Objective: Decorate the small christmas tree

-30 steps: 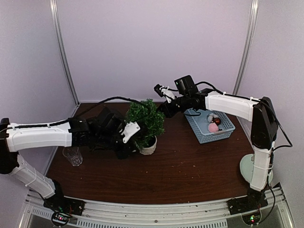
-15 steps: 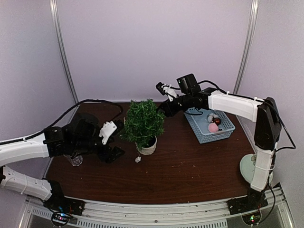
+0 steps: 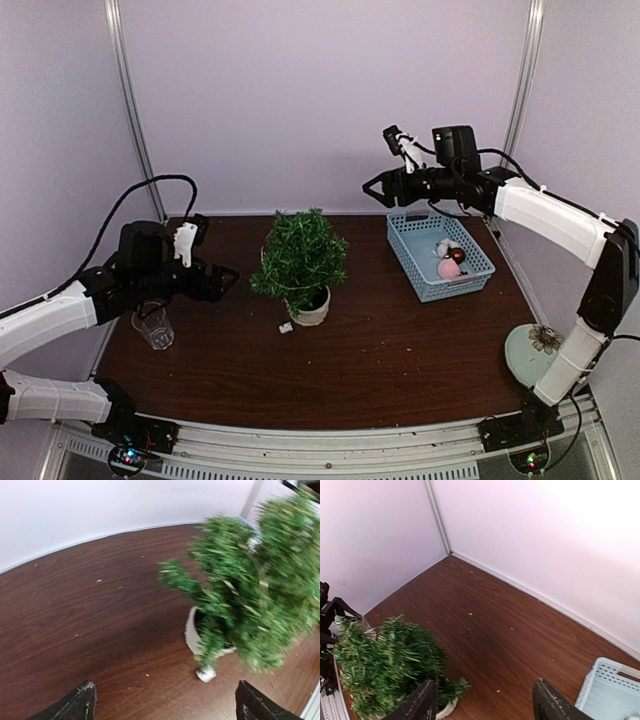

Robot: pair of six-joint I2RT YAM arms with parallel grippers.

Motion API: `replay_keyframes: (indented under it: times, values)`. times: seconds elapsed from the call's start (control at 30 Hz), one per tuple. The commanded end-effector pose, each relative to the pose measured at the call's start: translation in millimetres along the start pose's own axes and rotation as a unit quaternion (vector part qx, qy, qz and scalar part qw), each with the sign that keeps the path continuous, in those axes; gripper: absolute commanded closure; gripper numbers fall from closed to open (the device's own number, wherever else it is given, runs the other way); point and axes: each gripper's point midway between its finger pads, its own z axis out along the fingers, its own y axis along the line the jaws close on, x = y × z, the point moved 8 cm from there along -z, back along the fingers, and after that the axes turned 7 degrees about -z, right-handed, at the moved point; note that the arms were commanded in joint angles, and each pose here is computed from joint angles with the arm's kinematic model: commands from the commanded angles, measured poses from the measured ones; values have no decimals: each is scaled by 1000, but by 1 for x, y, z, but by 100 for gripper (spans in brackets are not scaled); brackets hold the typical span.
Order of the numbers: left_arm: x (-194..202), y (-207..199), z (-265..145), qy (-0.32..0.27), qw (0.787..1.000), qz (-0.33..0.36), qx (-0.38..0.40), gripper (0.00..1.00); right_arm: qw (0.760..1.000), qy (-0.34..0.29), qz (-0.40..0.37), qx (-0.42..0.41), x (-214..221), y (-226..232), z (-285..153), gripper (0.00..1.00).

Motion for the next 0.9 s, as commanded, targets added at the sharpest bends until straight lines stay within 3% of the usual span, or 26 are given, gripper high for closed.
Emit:
replay_keyframes:
  times: [0.0,0.23,0.43,0.87]
  values:
    - [-24,12,9,-30,998,-52,2,2,992,65,56,93,40,-42,-24,35]
    - [-30,17,30,-9,999,-48,-3,2,938,213,106,252,119,-105,-61,43]
    - [-28,20,39,3,999,-49,-11,3,895,286,150,307,172,-143,-70,50]
    - [-28,22,41,4,999,-50,-21,3,871,344,185,298,225,-163,-48,49]
